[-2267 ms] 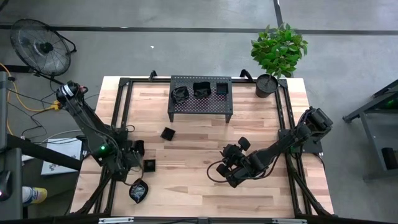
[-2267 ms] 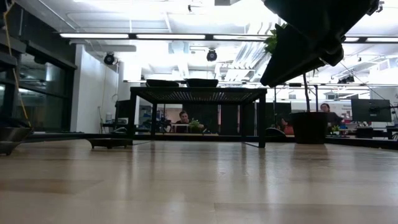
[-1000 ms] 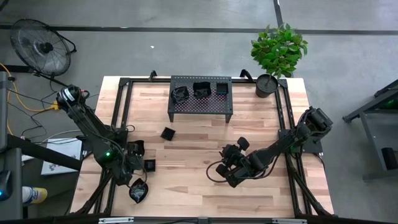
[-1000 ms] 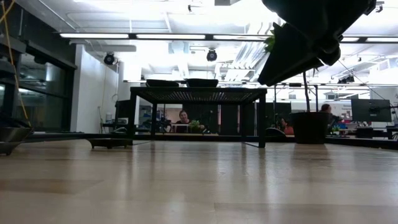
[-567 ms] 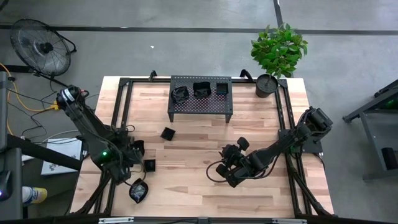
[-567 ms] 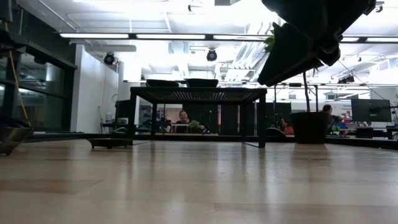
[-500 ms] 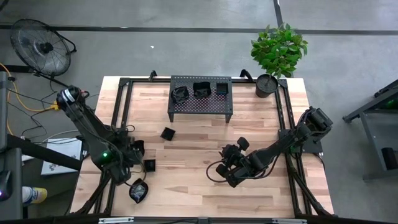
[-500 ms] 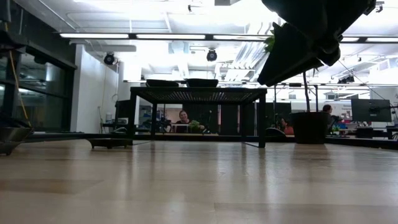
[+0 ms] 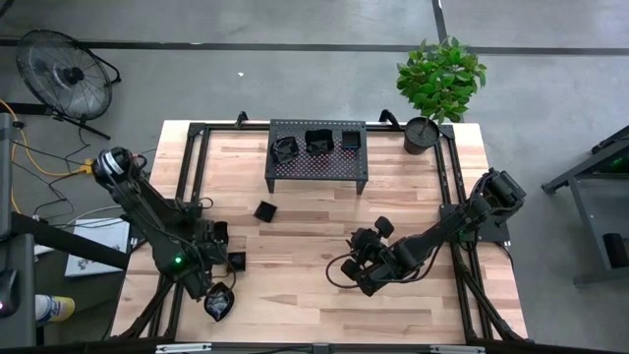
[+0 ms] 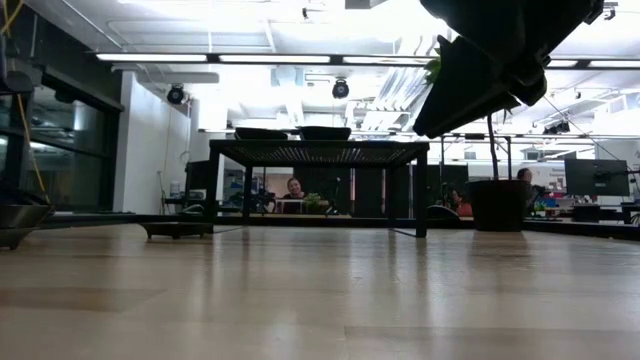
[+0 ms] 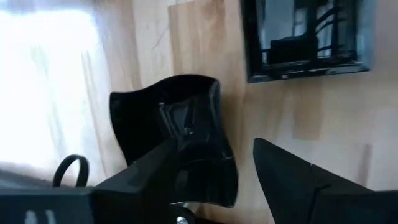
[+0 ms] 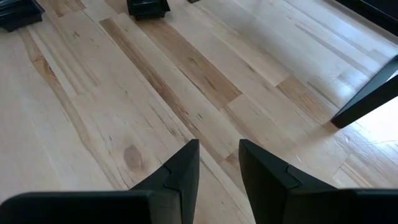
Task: Pick & Place Mini shaped plates
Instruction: Stack the distorted square plate on top of the distorted square plate on the shelf
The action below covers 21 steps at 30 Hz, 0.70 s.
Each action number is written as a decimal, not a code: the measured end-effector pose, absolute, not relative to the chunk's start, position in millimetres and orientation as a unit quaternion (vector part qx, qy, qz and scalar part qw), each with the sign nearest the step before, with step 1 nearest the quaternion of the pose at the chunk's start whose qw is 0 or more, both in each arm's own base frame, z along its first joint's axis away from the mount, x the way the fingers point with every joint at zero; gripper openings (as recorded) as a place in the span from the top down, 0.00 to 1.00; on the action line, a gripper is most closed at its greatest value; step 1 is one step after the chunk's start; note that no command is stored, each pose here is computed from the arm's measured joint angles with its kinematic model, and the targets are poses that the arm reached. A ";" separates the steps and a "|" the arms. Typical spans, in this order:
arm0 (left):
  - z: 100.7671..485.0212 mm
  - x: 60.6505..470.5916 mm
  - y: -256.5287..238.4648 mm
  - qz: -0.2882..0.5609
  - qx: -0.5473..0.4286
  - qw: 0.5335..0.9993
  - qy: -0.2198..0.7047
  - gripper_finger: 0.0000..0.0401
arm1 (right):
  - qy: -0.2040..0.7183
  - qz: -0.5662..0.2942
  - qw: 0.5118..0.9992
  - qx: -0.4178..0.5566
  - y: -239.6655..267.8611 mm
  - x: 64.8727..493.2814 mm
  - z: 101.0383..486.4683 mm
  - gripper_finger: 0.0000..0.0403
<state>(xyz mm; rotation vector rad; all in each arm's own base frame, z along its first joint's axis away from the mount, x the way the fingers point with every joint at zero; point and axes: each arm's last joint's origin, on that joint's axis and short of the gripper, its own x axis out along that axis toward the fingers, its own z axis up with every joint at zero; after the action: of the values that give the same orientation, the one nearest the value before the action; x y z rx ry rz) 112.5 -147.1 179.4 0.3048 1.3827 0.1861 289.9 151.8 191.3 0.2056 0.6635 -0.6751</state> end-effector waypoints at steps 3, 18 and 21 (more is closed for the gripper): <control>176.1 112.3 -146.8 0.104 0.144 0.748 0.640 0.49 | 0.319 -0.324 0.885 0.099 151.8 289.9 191.3 0.73; 159.2 108.2 -141.2 0.121 0.135 0.744 0.643 0.57 | 0.314 -0.323 0.888 0.092 152.3 290.7 192.0 0.73; 157.5 107.3 -139.8 0.123 0.138 0.742 0.645 0.57 | 0.314 -0.322 0.889 0.088 152.3 290.8 192.1 0.73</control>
<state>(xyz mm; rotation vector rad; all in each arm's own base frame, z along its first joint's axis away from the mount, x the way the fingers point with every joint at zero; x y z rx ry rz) 107.3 -139.8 157.5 0.3023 1.4129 0.2693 290.8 152.3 192.1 0.1833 0.6528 -0.6681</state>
